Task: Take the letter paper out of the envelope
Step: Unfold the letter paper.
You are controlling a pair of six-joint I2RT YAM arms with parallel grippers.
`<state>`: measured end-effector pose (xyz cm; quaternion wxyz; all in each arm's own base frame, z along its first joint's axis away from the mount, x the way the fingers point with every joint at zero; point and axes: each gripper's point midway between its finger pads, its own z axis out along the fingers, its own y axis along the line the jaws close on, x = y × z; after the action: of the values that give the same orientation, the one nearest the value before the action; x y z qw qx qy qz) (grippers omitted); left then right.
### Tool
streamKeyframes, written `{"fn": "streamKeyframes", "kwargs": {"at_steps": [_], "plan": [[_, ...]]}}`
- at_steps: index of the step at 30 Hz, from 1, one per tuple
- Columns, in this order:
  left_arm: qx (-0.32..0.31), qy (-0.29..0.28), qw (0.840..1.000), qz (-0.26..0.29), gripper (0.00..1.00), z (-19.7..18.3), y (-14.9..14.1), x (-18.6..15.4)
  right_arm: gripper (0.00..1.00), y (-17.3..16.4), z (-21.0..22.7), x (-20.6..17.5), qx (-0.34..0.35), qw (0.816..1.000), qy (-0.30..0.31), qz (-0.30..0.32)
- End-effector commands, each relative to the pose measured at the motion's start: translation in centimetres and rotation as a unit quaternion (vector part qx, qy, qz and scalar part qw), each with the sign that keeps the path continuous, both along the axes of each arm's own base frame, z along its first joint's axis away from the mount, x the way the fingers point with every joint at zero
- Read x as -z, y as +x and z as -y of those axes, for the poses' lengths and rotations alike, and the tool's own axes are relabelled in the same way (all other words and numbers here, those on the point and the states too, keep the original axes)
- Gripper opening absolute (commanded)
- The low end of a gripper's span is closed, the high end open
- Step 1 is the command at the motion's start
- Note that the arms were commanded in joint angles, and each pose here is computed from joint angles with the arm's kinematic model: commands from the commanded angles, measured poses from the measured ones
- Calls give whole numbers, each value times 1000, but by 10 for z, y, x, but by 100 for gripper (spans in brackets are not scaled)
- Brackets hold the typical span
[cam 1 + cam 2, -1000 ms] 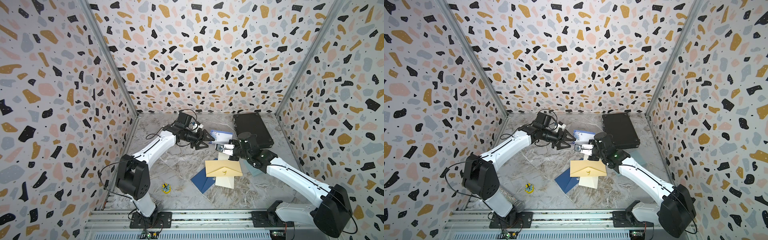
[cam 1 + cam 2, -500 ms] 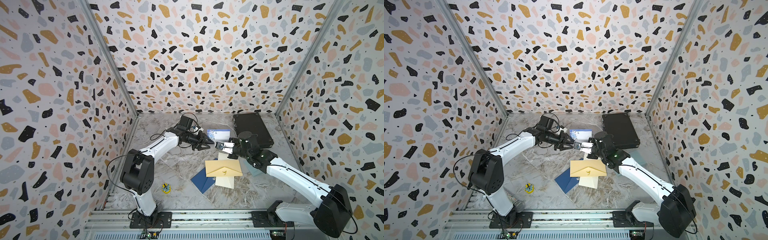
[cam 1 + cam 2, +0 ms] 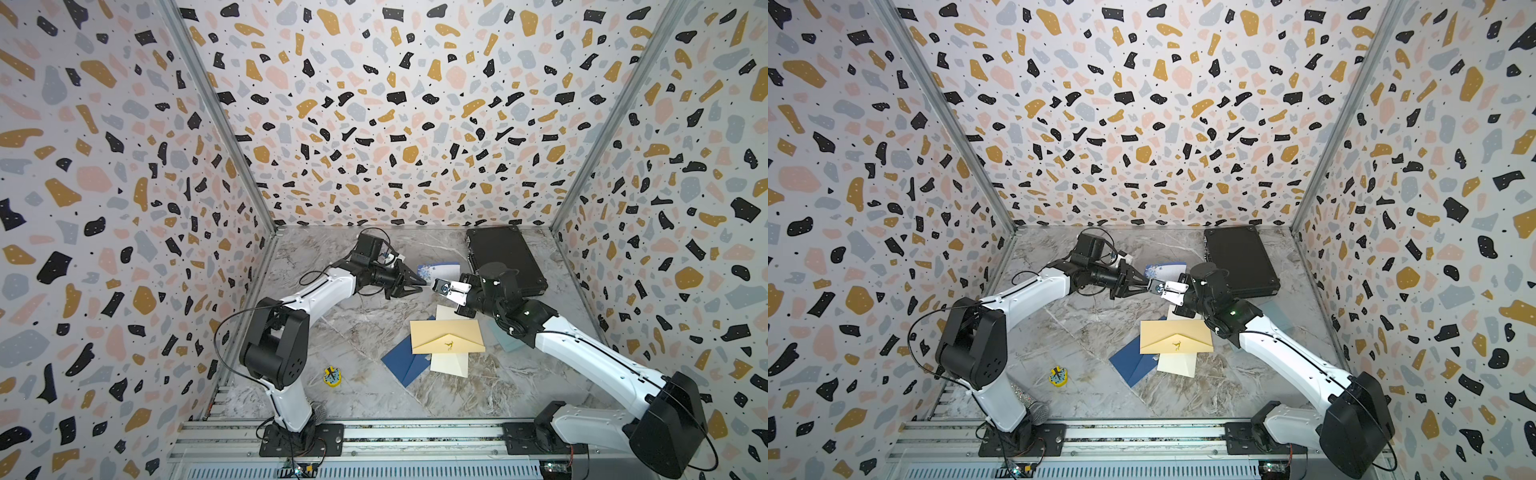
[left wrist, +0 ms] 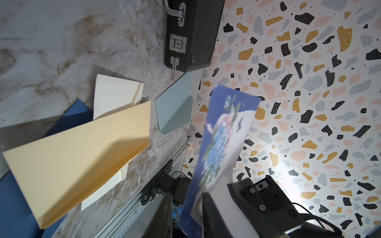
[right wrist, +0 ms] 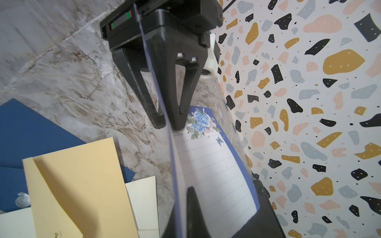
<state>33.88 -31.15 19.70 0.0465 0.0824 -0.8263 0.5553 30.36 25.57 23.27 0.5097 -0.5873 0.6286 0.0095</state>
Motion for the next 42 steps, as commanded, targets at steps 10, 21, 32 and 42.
{"fn": "streamKeyframes", "kwargs": {"at_steps": [10,21,32,42], "plan": [[-7,-34,999,12,21,1,1,-21,0,-1,3,-23,26,999,43,5],[-11,-45,999,2,13,1,-1,-22,0,4,4,-16,40,998,47,4],[-25,-67,997,-3,0,-2,5,-28,5,-2,7,-4,44,997,54,-16],[-52,-68,996,24,0,-20,20,-40,41,-46,-12,-13,10,982,150,-113]]}}
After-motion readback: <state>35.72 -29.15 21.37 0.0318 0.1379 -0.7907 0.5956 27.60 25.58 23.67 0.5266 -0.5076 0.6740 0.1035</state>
